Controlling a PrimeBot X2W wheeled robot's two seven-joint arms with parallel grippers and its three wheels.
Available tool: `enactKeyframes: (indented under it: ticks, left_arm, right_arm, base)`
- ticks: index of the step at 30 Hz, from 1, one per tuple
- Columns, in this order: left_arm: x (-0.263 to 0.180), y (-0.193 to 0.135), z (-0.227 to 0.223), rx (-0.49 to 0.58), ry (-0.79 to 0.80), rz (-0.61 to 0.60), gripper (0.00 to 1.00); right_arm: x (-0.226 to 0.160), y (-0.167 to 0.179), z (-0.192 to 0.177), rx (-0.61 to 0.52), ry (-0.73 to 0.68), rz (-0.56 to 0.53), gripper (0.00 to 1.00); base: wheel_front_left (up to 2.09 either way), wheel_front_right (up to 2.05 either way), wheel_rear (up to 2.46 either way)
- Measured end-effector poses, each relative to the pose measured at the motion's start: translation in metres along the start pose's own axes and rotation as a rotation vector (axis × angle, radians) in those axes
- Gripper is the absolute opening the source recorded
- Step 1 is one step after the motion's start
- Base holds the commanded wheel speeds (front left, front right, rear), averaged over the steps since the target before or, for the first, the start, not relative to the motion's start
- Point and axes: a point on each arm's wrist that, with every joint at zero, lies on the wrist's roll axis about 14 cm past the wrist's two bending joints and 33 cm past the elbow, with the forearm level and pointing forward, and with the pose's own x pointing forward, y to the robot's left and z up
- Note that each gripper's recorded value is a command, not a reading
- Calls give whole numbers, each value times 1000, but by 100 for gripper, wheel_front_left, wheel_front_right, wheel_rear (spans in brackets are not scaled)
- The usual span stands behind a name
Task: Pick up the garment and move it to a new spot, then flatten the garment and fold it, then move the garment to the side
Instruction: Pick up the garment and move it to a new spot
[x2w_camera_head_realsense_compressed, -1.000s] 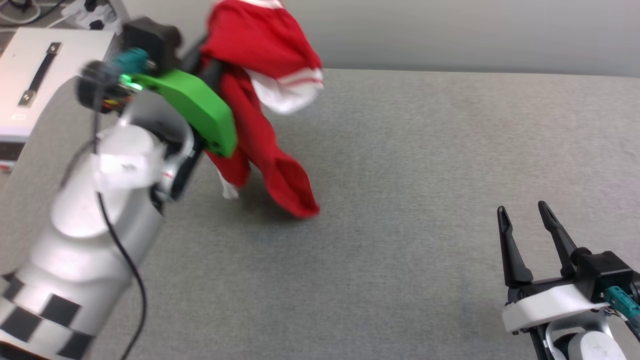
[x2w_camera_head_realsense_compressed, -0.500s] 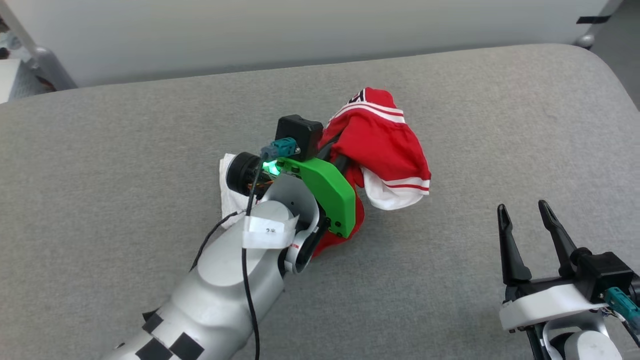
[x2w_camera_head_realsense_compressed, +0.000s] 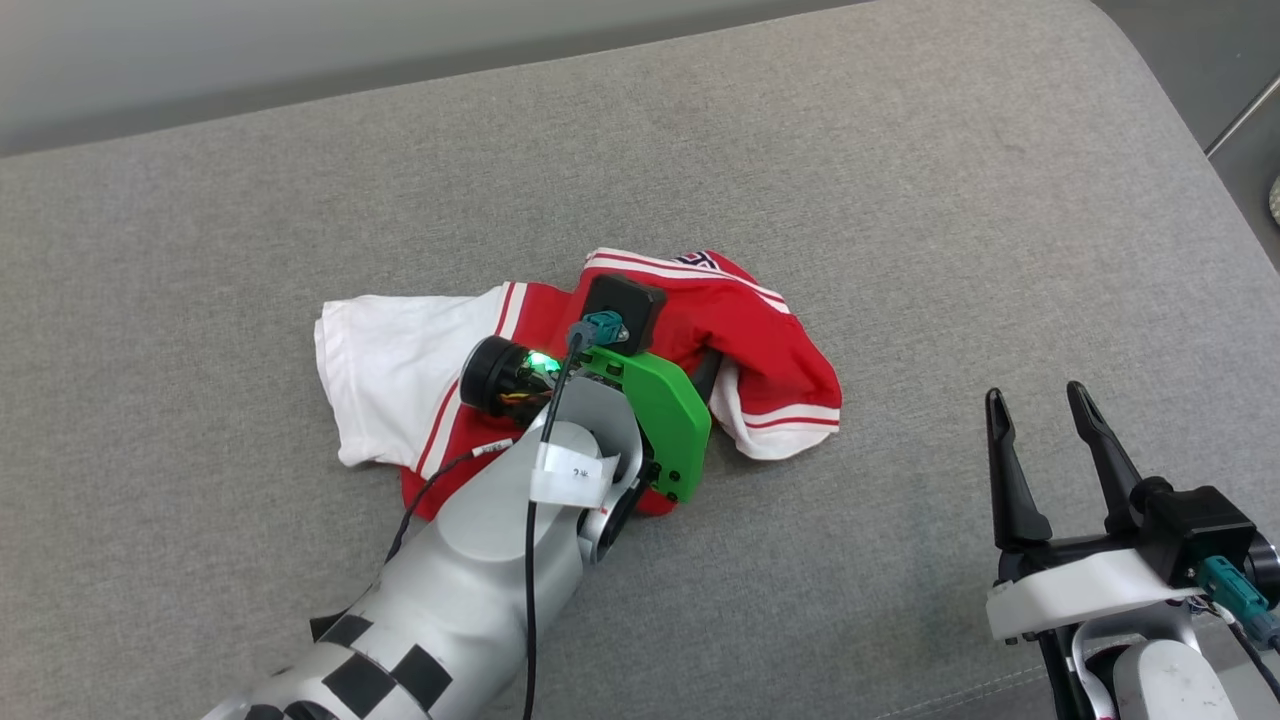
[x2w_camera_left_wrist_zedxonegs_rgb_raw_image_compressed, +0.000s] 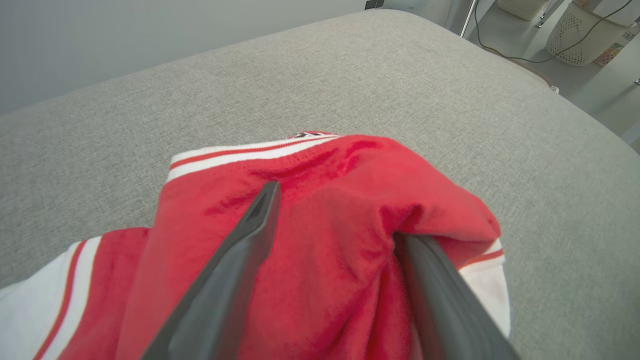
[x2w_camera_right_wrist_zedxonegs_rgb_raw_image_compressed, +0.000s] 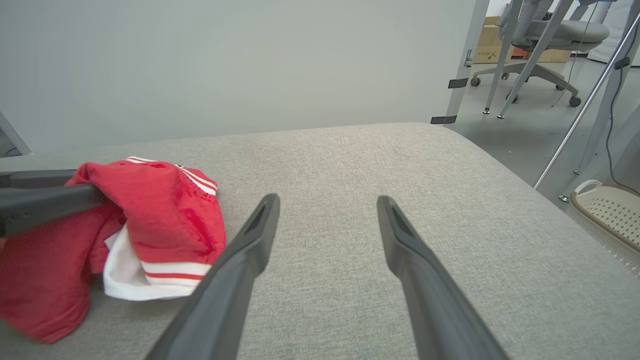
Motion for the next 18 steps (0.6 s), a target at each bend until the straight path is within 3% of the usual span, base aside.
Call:
enactKeyframes:
  ticks: [11,18]
  left_arm:
    - [-18,16,22,2,-91,32,100]
    - [-65,42,48,35,-157,133,100]
  right_arm:
    - [5,7,7,8,-32,23,100]
    - [4,34,24,27,-76,108,100]
  base:
    - [0,0,0]
    - [0,0,0]
